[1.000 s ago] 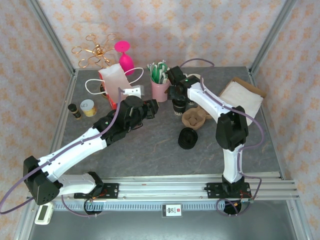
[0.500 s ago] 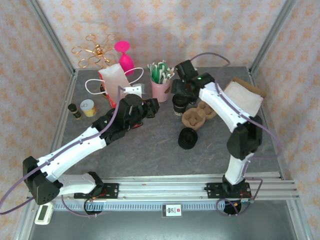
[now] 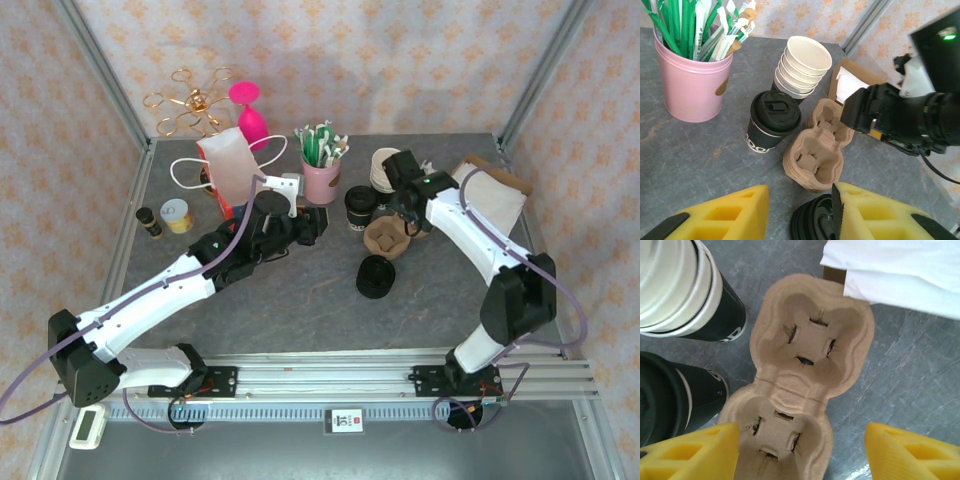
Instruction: Pack the takeout coffee
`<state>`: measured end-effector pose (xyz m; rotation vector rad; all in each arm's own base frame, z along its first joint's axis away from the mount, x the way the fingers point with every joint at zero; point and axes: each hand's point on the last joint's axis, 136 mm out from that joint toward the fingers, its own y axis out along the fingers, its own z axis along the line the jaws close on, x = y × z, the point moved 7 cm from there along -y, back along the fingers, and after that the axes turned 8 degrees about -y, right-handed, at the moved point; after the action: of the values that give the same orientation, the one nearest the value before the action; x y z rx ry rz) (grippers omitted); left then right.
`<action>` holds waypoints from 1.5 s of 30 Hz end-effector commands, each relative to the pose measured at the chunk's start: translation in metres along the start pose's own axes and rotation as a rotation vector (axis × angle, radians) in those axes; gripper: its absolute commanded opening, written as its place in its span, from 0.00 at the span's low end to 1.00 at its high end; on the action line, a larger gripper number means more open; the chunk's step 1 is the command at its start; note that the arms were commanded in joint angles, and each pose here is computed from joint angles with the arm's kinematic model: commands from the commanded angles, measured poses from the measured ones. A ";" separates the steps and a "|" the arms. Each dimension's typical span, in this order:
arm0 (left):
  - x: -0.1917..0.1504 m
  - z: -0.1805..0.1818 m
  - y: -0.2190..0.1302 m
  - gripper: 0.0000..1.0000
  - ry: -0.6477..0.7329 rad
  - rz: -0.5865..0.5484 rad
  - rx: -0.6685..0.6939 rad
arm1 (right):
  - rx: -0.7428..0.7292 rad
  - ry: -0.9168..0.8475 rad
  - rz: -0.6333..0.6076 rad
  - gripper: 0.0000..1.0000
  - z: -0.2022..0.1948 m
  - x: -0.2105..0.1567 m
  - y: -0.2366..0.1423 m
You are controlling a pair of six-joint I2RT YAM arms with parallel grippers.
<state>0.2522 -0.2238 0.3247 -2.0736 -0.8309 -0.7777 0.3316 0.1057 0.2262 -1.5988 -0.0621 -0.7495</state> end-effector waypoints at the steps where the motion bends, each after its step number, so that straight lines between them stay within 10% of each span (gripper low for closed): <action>1: 0.006 0.000 -0.011 0.40 0.052 -0.043 -0.002 | -0.040 0.098 0.025 0.66 0.004 -0.004 0.015; 45: 0.002 0.013 -0.018 0.43 0.089 -0.057 0.056 | -0.081 0.125 0.134 0.52 0.021 -0.010 0.087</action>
<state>0.2429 -0.2064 0.3311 -1.9942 -0.8665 -0.8610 0.3657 0.1125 0.1509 -1.5891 0.1684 -0.7598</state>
